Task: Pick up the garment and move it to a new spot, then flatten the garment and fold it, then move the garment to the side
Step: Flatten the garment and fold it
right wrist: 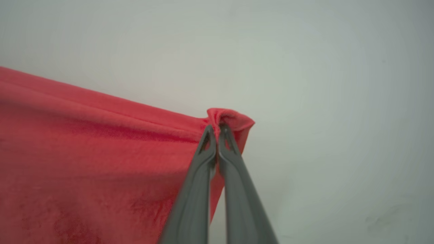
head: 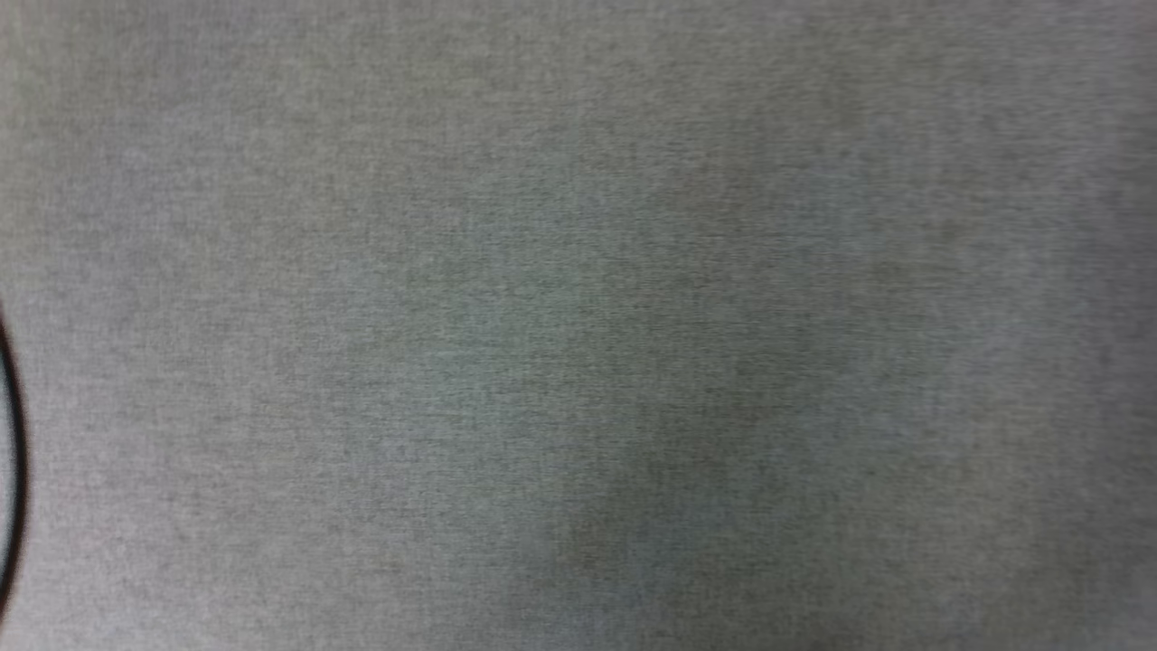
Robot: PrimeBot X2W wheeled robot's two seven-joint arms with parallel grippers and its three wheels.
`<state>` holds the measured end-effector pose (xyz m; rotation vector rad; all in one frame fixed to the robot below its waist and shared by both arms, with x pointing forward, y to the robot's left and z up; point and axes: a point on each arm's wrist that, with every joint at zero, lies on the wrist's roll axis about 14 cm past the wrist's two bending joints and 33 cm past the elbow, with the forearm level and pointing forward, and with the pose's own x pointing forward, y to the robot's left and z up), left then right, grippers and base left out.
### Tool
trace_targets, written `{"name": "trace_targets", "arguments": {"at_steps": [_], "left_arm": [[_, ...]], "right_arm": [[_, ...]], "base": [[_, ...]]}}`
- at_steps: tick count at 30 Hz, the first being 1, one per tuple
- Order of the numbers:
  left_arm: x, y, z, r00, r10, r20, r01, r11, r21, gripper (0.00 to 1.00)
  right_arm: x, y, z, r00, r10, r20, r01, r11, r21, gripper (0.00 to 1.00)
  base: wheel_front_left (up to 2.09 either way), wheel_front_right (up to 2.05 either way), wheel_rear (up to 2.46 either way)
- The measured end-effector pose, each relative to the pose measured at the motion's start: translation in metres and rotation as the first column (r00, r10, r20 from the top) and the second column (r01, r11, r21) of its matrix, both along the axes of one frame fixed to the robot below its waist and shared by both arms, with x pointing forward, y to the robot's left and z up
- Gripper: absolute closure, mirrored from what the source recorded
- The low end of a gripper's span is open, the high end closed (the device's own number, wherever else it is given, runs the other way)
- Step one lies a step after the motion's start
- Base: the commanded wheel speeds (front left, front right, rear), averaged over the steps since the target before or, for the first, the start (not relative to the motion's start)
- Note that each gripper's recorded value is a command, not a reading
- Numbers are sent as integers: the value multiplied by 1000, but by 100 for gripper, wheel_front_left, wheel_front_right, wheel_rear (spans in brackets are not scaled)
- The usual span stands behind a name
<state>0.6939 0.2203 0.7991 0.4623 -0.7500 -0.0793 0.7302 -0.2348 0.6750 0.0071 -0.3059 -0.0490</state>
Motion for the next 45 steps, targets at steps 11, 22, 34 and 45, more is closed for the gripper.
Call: {"name": "trace_targets", "arguments": {"at_steps": [11,22,34,45], "left_arm": [[15,-21,-114,970,-70,-233,67,998,-21,100],[-58,-38,-231,867,-158,-472,95,984,-154,100],[-173,-28,-306,728,-149,-669,-13,973,-230,100],[-282,-16,-348,604,-135,-786,-99,965,-242,100]], "right_arm": [[16,33,-121,981,68,-183,-62,997,39,100],[-46,42,-193,933,115,-341,-90,992,90,100],[-147,38,-230,852,152,-501,-58,978,199,100],[-237,53,-248,764,230,-603,-52,953,298,100]], "base": [[0,0,0],[0,0,0],[0,0,0],[0,0,0]]}}
